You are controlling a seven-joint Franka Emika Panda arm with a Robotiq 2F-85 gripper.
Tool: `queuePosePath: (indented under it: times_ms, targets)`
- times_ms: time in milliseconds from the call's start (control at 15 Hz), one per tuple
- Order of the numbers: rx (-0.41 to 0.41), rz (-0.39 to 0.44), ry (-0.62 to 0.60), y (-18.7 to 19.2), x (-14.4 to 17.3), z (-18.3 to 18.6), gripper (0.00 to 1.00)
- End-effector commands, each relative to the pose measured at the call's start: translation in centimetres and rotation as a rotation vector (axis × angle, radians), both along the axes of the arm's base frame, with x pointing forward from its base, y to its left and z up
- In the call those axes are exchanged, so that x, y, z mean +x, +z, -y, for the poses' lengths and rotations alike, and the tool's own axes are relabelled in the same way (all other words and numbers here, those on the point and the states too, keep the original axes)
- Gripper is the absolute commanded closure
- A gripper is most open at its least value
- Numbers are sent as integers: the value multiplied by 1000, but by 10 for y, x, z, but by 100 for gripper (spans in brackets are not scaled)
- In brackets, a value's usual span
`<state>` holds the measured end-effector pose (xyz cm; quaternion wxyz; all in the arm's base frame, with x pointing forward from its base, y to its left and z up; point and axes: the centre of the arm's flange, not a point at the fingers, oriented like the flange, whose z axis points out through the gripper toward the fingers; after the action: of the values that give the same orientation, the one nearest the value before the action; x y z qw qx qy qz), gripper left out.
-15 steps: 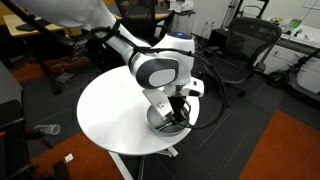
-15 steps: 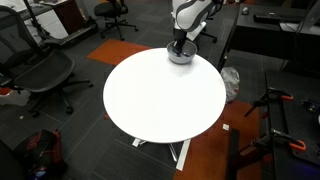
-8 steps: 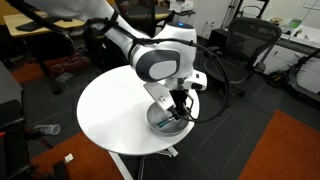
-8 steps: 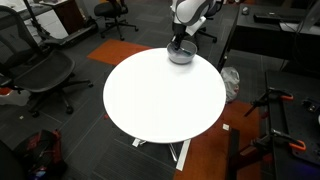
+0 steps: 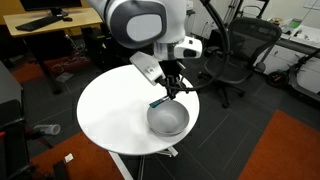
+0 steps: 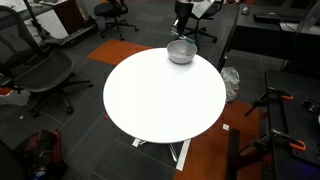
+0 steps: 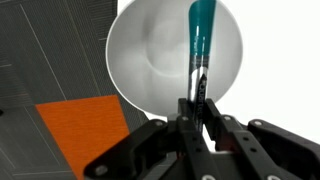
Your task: Take the pen out of the bowl and place it on the table
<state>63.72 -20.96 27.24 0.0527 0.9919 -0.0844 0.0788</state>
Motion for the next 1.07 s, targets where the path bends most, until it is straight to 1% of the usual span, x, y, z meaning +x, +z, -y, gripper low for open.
queuePosePath:
  times_ms: [0, 133, 400, 600, 1000]
  targets:
    - [12, 29, 16, 31, -48, -45, 95]
    - [15, 29, 35, 36, -64, -64, 95]
    - [29, 32, 35, 25, -92, -92, 95]
    - [41, 30, 5, 4, -106, -103, 95]
    - [55, 1, -75, -48, -121, -113, 95]
